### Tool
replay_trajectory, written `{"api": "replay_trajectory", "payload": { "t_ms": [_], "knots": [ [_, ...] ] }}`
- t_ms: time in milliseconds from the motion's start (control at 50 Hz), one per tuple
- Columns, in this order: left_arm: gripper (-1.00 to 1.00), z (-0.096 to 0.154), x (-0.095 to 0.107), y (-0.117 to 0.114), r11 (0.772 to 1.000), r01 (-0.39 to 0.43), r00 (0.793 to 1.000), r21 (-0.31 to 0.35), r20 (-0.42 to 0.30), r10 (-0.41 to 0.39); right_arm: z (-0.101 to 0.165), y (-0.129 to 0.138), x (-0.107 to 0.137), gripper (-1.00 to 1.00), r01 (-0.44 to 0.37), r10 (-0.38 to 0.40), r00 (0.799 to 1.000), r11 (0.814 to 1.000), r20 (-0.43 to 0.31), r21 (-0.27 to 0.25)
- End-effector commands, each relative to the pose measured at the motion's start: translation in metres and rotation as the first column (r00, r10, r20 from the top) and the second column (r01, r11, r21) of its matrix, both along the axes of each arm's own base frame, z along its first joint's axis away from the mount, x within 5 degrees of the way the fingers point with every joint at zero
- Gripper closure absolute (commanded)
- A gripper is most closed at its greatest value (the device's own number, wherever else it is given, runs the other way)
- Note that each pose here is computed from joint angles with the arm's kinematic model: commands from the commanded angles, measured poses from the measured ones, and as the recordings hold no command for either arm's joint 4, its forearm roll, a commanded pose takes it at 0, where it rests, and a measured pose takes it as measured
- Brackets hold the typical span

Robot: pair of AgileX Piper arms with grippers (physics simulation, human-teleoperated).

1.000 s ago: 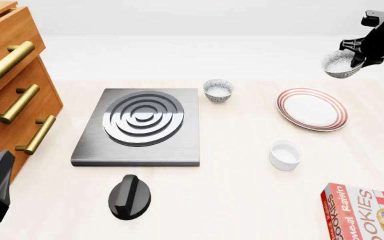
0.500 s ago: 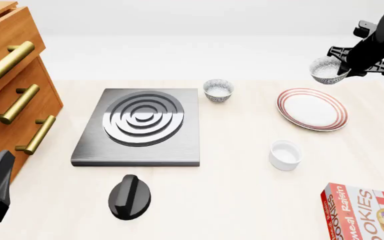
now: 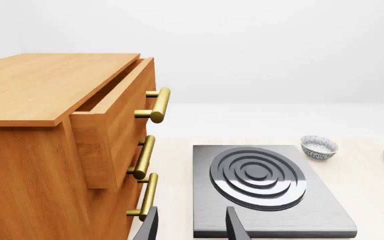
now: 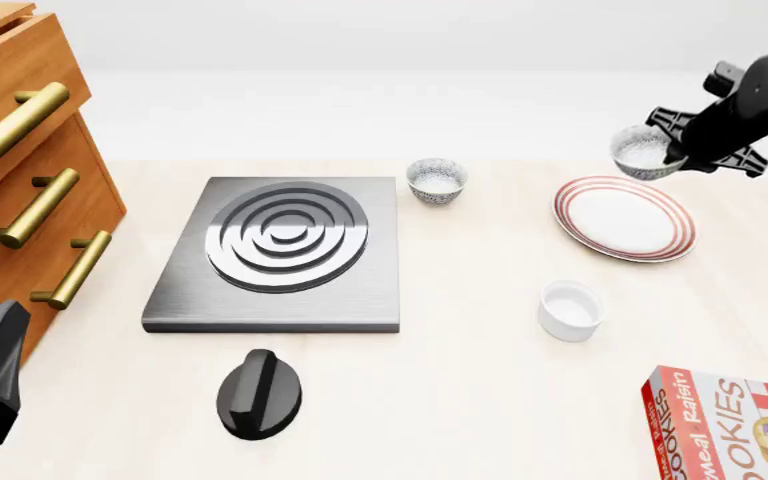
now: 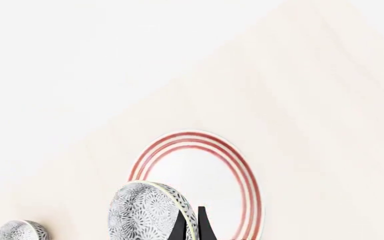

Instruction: Pick the akita bowl next to the cookies box and place it on the plate.

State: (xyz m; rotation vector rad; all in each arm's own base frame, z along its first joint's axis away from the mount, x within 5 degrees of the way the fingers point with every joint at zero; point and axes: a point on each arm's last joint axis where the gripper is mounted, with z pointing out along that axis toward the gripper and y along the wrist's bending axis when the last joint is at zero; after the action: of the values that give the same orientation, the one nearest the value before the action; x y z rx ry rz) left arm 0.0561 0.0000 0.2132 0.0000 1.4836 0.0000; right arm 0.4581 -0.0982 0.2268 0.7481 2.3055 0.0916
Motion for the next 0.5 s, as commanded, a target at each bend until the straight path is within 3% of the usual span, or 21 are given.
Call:
{"api": "replay_trajectory", "payload": {
  "t_ms": [20,120,160,440,460,500],
  "knots": [
    [-1.00,0.000,0.000,0.000,1.000,0.000,1.000,0.000,0.000,0.000,-0.008,0.009,-0.004,1.00,0.033,-0.035,0.999,0.999,0.031,0.043],
    [-1.00,0.000,0.000,0.000,1.000,0.000,1.000,0.000,0.000,0.000,-0.012,0.007,-0.006,1.00,0.046,-0.048,0.998,0.998,0.032,0.050],
    [-1.00,0.000,0.000,0.000,1.000,0.000,1.000,0.000,0.000,0.000,-0.019,0.018,-0.006,1.00,0.062,-0.066,0.997,0.994,0.045,0.086],
    [-1.00,0.000,0.000,0.000,1.000,0.000,1.000,0.000,0.000,0.000,-0.035,0.013,-0.010,1.00,0.099,-0.103,0.994,0.989,0.038,0.108],
    [-1.00,0.000,0.000,0.000,1.000,0.000,1.000,0.000,0.000,0.000,-0.046,0.034,-0.010,1.00,0.116,-0.124,0.991,0.979,0.041,0.167],
    [-1.00,0.000,0.000,0.000,1.000,0.000,1.000,0.000,0.000,0.000,-0.035,0.005,-0.009,1.00,0.091,-0.094,0.995,0.992,0.030,0.086]
  ]
}}
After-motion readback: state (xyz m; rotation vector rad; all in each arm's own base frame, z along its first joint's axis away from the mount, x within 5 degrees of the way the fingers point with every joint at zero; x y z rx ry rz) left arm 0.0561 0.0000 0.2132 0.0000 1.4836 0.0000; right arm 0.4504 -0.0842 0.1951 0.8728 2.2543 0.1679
